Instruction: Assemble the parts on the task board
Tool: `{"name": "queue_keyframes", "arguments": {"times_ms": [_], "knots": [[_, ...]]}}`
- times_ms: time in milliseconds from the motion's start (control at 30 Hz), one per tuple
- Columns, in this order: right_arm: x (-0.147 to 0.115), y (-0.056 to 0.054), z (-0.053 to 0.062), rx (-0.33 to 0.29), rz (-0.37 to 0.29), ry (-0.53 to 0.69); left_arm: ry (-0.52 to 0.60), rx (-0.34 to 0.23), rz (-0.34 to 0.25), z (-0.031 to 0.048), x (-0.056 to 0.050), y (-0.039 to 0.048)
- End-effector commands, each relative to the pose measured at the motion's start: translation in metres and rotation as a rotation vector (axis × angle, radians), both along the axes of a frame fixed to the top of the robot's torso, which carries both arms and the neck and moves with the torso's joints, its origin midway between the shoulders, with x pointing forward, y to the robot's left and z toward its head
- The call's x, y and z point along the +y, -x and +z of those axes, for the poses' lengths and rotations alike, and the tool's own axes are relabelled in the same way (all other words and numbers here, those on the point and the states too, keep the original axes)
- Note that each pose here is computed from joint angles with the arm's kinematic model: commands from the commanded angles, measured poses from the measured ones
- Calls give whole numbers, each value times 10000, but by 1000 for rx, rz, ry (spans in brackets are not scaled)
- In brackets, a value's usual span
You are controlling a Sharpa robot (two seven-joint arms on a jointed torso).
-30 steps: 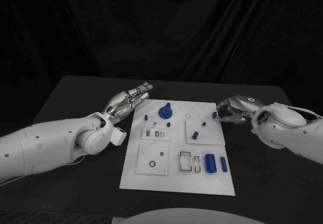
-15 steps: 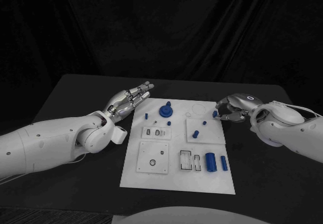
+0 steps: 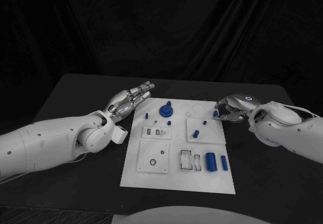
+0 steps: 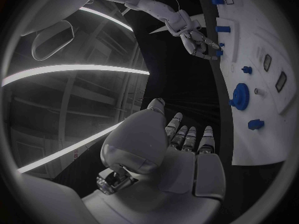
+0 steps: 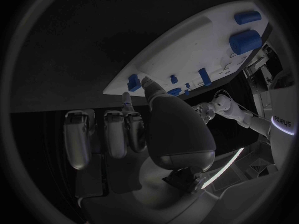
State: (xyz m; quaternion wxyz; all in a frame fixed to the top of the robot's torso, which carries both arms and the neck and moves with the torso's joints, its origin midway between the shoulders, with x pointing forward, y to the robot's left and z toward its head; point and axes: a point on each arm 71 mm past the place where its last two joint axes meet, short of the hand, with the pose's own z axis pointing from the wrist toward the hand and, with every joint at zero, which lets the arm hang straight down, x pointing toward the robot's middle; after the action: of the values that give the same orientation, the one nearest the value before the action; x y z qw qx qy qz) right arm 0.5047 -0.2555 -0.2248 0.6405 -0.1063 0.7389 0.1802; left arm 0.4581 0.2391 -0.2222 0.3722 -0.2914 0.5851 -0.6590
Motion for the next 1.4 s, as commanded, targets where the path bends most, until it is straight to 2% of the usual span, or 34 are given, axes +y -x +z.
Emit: {"name": "queue_keyframes", "arguments": {"times_ms": [33, 733, 1400], "knots": [[10, 0, -6, -13, 6, -8, 12, -3, -16, 3, -22, 8], [50, -38, -17, -25, 18, -10, 10, 7, -25, -10, -34, 2], [65, -47, -46, -6, 13, 0, 11, 14, -32, -17, -43, 5]]}}
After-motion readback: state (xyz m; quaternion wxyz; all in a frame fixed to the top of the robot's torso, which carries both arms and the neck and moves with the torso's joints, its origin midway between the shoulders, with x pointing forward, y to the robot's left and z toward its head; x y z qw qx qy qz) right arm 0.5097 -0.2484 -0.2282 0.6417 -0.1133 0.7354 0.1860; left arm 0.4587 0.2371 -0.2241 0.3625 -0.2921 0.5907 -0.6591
